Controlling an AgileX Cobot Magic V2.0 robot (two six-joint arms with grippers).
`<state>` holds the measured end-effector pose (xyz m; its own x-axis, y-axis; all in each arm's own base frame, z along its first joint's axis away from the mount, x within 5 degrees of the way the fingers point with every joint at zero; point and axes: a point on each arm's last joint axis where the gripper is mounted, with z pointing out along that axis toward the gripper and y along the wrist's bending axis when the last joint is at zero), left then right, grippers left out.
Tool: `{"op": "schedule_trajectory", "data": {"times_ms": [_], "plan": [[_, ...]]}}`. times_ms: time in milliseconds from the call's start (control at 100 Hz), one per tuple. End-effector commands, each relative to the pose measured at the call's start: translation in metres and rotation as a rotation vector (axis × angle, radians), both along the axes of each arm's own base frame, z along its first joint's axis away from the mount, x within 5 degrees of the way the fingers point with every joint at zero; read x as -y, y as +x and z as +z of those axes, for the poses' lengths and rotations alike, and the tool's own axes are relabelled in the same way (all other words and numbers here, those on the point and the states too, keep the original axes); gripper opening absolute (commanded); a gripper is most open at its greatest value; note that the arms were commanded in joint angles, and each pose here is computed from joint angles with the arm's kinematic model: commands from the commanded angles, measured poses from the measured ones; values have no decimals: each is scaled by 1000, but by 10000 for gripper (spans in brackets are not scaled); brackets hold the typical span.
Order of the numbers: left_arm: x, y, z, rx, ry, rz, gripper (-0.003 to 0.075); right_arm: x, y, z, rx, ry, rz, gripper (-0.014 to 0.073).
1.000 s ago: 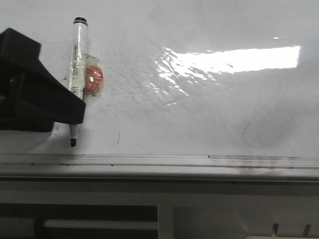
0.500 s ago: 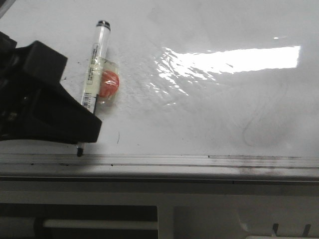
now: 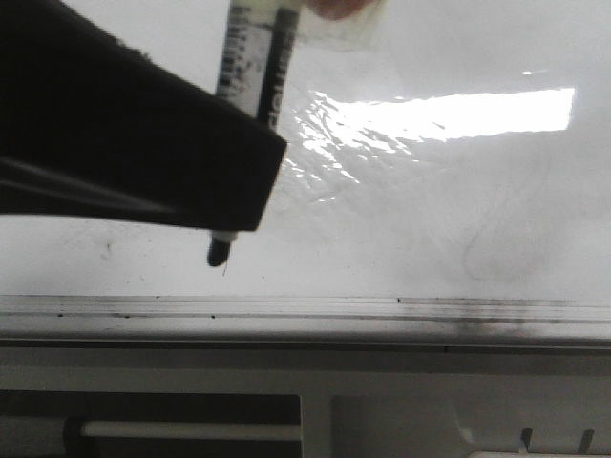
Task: Write number 8 on whiteboard
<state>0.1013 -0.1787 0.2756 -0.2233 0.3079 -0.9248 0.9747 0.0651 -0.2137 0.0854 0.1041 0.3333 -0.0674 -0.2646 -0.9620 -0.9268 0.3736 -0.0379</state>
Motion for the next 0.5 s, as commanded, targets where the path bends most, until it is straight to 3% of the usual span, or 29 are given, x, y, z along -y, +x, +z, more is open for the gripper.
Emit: {"op": "schedule_trajectory", "data": {"times_ms": [0, 230, 410, 490], "plan": [[2, -5, 18, 5, -101, -53, -20, -9, 8, 13, 15, 88, 42, 468], [2, -7, 19, 1, -109, -76, -20, -30, 24, 7, -27, 134, 147, 468], [2, -8, 19, 0, -110, -78, -20, -50, 35, 9, -29, 106, 188, 462], [2, -8, 19, 0, -110, -78, -20, -58, 39, 7, -35, 95, 179, 363]]}}
